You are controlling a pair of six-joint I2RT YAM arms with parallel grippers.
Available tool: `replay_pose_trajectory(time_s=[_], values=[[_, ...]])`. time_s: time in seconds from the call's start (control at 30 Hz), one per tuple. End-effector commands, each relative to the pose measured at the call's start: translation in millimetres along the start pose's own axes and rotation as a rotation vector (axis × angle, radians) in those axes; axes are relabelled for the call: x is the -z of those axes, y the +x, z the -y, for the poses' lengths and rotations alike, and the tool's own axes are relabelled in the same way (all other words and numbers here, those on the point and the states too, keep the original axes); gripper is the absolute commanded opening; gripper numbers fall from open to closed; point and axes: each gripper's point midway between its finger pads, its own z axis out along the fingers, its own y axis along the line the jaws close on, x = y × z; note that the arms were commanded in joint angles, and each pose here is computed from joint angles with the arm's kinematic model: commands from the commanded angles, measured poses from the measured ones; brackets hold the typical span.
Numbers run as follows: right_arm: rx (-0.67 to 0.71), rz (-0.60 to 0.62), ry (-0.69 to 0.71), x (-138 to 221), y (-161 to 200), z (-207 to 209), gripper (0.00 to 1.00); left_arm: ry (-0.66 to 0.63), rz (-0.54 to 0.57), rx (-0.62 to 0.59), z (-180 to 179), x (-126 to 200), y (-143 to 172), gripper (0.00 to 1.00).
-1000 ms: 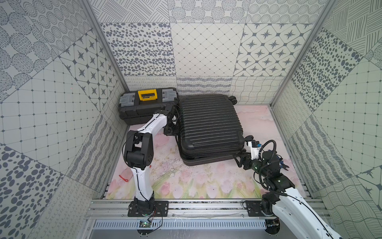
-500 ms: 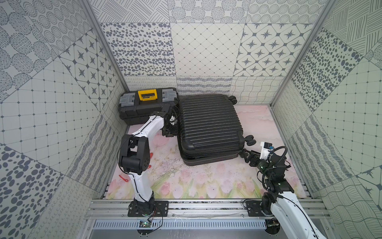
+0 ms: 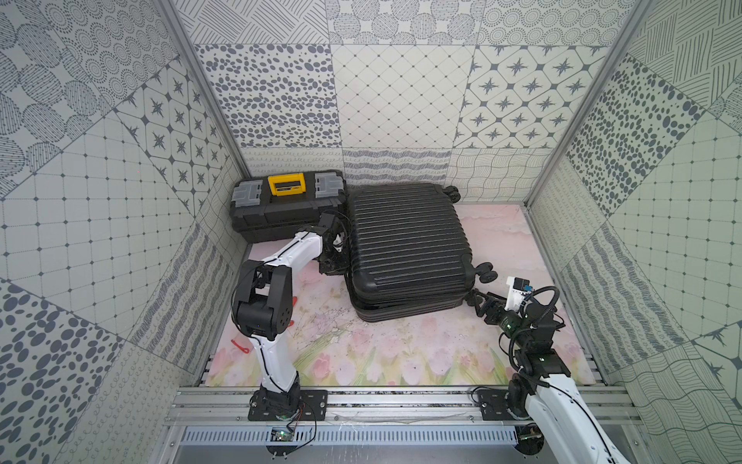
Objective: Close the suitcase zippers
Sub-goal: Adjust the suitcase at the center of the board.
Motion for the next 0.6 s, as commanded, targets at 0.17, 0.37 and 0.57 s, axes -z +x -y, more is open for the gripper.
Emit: replay_pose_trajectory(time_s=[0.17,0.37,0.57], values=[[0.012,0.035,-0.061,-11,-7,-6,0.65,-0.123,-0.022,-0.004,-33,10,-6,0.00],[0.040,-0.005,-0.155,-26,-1,-15,0.62,-0.072,-0.003,-0.018,-25,27,-27,0.00],[0.090,-0.031,-0.267,-34,-4,-33,0.58,-0.042,0.032,-0.046,-21,43,-53,0.00]])
